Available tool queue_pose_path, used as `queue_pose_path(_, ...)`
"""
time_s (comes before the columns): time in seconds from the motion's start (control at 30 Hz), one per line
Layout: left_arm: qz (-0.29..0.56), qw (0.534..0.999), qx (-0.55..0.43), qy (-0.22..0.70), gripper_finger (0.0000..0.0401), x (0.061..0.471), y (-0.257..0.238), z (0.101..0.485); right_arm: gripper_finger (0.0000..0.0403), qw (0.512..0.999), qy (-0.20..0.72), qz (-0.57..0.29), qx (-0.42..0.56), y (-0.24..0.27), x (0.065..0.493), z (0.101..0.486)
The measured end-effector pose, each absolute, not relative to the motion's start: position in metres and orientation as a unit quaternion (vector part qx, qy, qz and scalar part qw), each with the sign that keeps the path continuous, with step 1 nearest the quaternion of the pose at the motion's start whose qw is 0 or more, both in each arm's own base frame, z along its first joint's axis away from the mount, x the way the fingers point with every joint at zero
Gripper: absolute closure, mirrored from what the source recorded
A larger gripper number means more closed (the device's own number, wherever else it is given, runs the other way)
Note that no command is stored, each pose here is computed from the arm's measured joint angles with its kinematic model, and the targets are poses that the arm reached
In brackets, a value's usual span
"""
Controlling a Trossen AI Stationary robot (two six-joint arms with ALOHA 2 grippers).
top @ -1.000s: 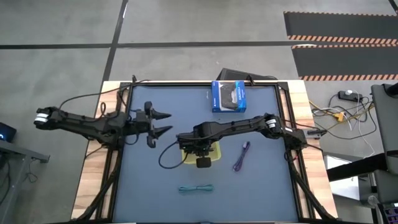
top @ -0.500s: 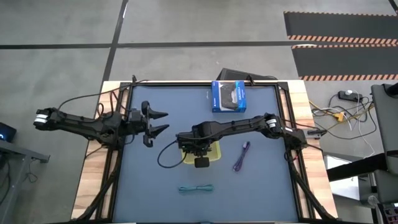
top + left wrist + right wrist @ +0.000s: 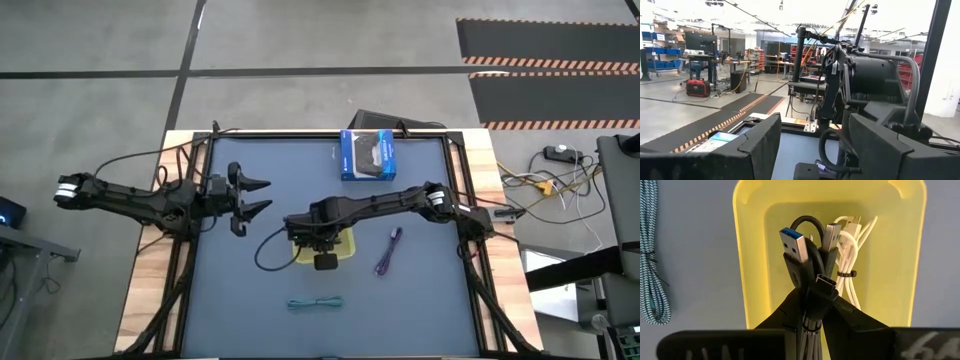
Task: Pick and place USB-C Cables
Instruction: Put the black charger cable into the yellow bin
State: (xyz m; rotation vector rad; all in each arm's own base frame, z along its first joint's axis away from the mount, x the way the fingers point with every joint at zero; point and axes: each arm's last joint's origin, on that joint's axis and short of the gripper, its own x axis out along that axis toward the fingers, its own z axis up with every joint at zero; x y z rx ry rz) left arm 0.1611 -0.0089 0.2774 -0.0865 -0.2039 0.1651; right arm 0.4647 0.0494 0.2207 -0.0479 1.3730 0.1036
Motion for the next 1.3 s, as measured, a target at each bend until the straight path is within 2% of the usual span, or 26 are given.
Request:
queue_pose_path(0.6, 0.082, 0.990, -0.043, -0.101, 0.0182, 0.161, -0.009, 0.277, 0.0360, 0.767, 0.639, 0.048, -0.023, 0.049, 0.464, 0.203)
queue_pose_path(1.3, 0.082, 0.991, -0.043, -0.101, 0.0182, 0.161, -0.009, 0.277, 0.0360, 0.773, 0.631, 0.051, -0.025, 0.049, 0.465, 0.202)
